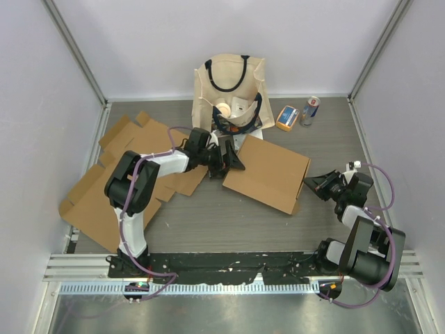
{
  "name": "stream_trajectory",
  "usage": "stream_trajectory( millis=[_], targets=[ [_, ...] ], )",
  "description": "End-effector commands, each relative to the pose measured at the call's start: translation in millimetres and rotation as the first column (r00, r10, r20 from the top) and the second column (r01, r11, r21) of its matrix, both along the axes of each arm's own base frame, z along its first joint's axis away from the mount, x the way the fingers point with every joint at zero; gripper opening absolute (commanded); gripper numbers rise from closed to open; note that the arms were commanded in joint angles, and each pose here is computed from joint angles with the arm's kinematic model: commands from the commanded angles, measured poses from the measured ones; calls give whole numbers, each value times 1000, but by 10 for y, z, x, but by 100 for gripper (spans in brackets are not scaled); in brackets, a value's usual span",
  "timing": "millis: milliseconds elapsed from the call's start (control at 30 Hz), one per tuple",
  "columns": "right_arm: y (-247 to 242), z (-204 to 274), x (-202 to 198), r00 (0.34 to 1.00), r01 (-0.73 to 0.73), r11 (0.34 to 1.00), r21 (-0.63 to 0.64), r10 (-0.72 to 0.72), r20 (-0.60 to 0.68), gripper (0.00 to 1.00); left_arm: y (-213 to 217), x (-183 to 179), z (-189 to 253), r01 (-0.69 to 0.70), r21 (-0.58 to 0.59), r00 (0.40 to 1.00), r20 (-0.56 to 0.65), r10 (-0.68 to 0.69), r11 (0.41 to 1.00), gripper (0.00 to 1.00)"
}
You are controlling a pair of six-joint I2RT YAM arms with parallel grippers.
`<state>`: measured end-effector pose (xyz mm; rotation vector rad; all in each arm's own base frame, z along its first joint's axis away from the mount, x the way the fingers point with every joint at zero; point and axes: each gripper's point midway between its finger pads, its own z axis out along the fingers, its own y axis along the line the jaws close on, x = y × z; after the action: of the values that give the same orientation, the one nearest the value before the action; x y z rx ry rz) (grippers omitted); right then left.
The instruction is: Fold the paper box
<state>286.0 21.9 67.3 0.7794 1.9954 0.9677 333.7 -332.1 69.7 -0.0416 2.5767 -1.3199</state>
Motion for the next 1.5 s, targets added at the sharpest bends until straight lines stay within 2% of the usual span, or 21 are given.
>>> stream_trajectory(
  millis=[0,267,367,400,467,533,567,600,700,800,900,933,1000,1033,1100,1133,1167,1200,1300,1367,1467],
  targets=[
    [-42,-435,-243,981,60,998,-15,-62,-183,1,-142,-27,130,41,-105,999,-17,-43,994,100],
    [-28,-389,-233,987,48,999,-15,-49,-152,1,-241,-63,268,41,-205,999,-12,-45,978,99],
    [2,-306,-213,992,36,999,-21,-38,-119,6,-270,-65,375,46,-223,999,2,-47,974,84],
    [-21,-302,-206,990,53,998,-35,-57,-129,16,-253,-70,368,37,-216,999,2,-37,976,75],
    [3,-120,-184,990,54,996,-77,-63,-122,34,-212,-107,424,19,-207,1000,-3,-20,978,68],
    [8,55,-244,985,84,979,-186,-111,-136,46,-173,-135,459,-8,-201,1000,-26,3,980,62],
    [-30,365,-147,989,102,963,-251,-126,-80,55,-133,-194,490,-25,-199,999,-43,16,980,58],
    [-204,502,-138,975,182,917,-356,-215,-55,60,-121,-224,533,-43,-208,998,-59,31,977,58],
    [-170,1094,-207,981,184,839,-511,-192,39,67,-31,-362,661,-121,-227,986,-139,91,966,58],
    [252,1500,-259,994,27,811,-584,41,103,71,95,-575,743,-229,-223,942,-296,158,947,50],
    [926,1805,-387,896,-197,727,-658,405,180,72,211,-854,785,-351,-192,825,-526,205,917,50],
    [1043,1945,-430,842,-218,666,-714,498,207,72,273,-978,686,-383,-161,777,-588,224,910,41],
    [1490,2096,-691,686,-314,569,-760,689,233,72,354,-1094,858,-449,-155,715,-652,250,880,38],
    [1610,2249,-778,628,-305,546,-780,731,267,74,434,-1179,787,-482,-92,671,-679,299,871,37],
    [1926,2313,-1031,467,-334,433,-837,848,252,76,552,-1262,939,-519,-68,653,-674,345,852,38],
    [2010,2405,-1077,431,-329,405,-853,868,246,77,646,-1336,859,-549,24,589,-698,407,835,35],
    [2052,2380,-1082,410,-311,347,-885,889,205,78,683,-1374,877,-560,44,569,-705,423,827,32],
    [2254,2156,-1209,344,-373,228,-900,934,94,78,715,-1390,914,-580,61,541,-717,440,812,31],
    [2546,2076,-1332,244,-394,95,-914,970,-4,78,781,-1452,1008,-599,98,503,-727,469,794,29],
    [2666,2167,-1357,212,-384,104,-918,977,22,80,811,-1536,983,-580,170,453,-745,490,797,29],
    [2730,2077,-1291,194,-366,26,-930,980,-49,81,784,-1652,933,-534,233,376,-796,475,813,20]
  ],
)
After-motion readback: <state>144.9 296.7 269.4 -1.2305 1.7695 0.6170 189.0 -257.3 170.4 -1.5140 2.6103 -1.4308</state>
